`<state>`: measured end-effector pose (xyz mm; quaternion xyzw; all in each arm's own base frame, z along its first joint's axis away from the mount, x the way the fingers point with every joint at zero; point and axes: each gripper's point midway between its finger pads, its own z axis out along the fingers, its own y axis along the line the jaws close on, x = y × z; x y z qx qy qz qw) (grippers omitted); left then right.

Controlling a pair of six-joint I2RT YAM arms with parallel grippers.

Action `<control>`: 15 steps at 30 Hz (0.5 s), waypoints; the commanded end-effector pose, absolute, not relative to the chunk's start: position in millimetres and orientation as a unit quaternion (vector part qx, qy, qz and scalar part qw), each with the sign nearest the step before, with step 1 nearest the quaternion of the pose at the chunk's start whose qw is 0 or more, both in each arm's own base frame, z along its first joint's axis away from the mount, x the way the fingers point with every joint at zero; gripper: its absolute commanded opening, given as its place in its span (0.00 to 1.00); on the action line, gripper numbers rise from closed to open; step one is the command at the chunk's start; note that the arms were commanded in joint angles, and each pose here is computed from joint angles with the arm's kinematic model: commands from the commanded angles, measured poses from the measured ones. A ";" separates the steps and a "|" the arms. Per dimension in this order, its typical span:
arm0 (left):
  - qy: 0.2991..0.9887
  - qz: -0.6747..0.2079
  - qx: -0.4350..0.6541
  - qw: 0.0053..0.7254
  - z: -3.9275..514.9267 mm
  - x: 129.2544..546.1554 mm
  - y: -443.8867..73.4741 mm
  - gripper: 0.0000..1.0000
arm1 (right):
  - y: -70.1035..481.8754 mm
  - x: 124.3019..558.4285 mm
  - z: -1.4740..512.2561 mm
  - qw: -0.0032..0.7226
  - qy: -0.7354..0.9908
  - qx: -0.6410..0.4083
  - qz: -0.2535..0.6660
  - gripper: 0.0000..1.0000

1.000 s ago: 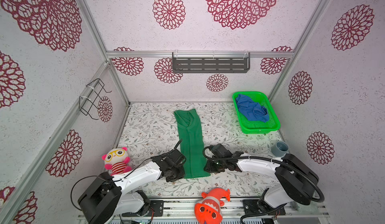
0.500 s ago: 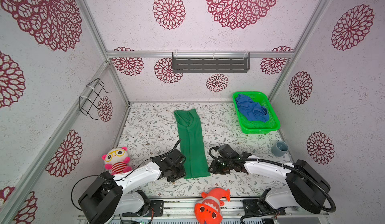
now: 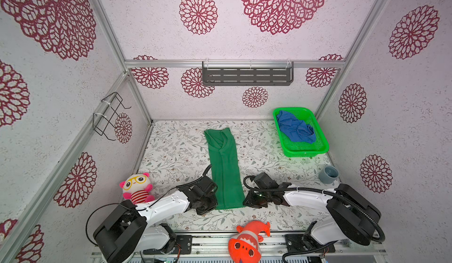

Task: Fold and stack the tank tops
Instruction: 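Hold the near end of the green strip with both grippers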

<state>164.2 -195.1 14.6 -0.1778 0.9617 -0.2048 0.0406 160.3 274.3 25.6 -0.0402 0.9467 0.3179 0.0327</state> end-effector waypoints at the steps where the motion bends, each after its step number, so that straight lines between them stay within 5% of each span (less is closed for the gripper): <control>1: 0.960 -0.208 -0.181 0.048 19.0 163.4 -193.1 0.00 | 270.6 163.6 32.4 0.047 0.950 -0.033 0.306 0.11; 5: 0.961 -0.204 -0.179 0.061 26.0 163.0 -192.1 0.00 | 269.3 162.2 35.2 0.053 0.951 -0.032 0.304 0.01; 15: 0.951 -0.215 -0.190 0.113 64.2 169.8 -182.9 0.00 | 275.5 170.7 74.2 0.085 0.946 -0.060 0.308 0.00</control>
